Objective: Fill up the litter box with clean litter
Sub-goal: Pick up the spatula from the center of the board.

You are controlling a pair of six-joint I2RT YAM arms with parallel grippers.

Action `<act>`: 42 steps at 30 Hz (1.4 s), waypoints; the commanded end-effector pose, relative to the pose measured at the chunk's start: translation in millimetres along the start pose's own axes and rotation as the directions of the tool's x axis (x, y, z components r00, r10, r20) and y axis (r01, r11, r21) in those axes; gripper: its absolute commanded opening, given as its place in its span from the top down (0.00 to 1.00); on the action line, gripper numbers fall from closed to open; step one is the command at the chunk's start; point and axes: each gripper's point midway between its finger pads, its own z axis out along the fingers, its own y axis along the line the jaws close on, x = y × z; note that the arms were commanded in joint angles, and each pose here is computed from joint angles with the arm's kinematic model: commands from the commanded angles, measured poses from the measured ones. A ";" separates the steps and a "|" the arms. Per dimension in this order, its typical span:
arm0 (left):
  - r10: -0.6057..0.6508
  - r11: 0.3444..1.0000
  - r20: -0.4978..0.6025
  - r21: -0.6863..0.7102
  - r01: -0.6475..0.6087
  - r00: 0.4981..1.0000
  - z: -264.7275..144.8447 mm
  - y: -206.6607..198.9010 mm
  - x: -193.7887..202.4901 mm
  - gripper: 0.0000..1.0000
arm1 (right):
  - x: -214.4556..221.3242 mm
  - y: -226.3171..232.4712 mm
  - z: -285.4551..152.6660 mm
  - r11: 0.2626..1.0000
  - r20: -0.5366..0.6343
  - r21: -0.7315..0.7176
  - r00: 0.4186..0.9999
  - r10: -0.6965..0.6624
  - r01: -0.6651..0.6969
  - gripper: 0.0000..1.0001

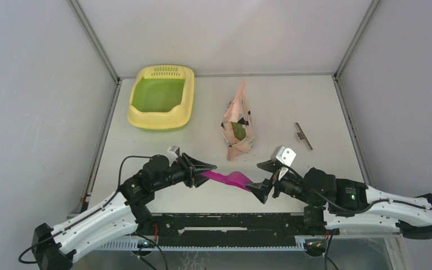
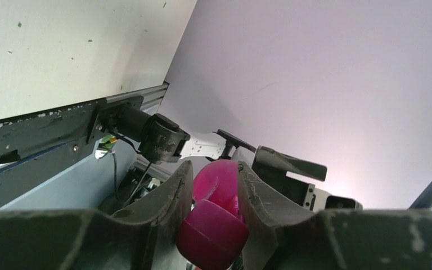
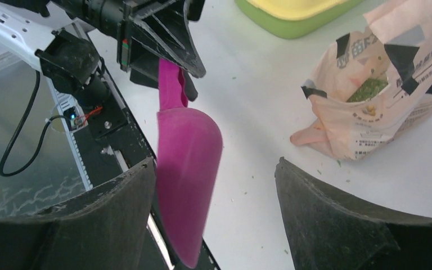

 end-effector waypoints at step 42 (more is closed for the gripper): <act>-0.009 0.985 -0.119 0.169 0.029 0.993 7.1 -27.9 9.1 0.44 | -14.6 -6.9 24.8 0.994 0.048 0.093 0.997 -0.068 0.064 1.00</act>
